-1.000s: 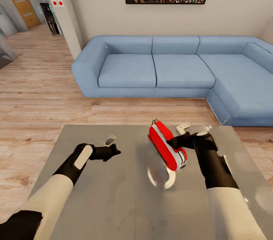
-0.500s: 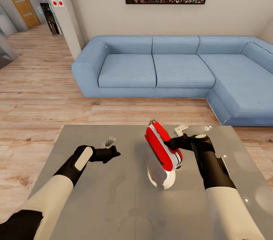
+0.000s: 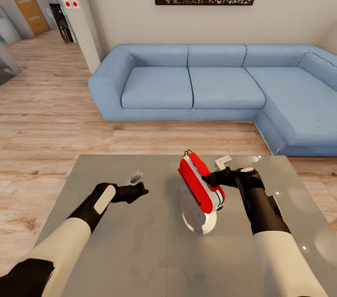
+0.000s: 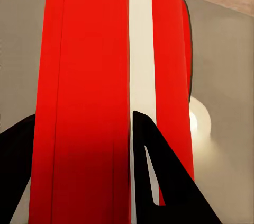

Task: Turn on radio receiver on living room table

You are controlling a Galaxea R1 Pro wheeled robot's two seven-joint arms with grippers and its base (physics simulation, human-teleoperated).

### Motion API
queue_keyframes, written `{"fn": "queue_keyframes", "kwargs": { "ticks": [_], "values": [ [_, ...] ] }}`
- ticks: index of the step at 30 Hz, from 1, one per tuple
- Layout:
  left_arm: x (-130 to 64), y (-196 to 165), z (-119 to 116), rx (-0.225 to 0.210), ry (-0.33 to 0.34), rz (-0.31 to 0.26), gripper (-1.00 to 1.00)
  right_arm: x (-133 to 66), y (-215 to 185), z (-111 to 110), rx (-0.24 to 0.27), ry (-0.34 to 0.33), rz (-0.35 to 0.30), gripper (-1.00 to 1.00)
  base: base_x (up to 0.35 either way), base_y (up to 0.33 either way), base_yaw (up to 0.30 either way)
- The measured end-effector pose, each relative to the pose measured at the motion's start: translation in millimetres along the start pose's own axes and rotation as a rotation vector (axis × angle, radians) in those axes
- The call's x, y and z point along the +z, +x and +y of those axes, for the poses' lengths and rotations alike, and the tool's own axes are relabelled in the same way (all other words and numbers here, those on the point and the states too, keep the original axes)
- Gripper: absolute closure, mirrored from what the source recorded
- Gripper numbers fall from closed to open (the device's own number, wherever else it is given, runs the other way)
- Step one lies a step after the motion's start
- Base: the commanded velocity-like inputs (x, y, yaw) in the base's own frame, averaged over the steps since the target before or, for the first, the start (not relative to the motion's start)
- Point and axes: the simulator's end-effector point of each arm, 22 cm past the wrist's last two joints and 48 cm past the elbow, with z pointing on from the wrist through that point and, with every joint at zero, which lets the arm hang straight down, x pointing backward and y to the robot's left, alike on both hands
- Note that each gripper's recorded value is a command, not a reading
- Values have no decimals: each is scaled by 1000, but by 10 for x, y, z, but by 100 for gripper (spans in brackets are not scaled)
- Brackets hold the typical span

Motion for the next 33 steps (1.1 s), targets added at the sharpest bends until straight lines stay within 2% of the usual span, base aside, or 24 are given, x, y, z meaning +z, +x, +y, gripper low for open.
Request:
{"fn": "queue_keyframes", "kwargs": {
  "ticks": [5,7,22,26,33],
  "values": [
    [31,70,-54,37,11,20,100,103,146,24,12,4,33,100,0,0,0],
    [35,76,-60,41,13,22,100,178,218,-5,-7,23,37,100,0,0,0],
    [33,78,-58,44,12,22,100,233,206,12,-24,22,11,100,0,0,0],
    [20,65,-34,44,10,21,100,277,282,34,-21,15,24,100,0,0,0],
    [-24,12,23,46,2,12,100,388,353,-17,-60,51,4,100,0,0,0]
  ]
}}
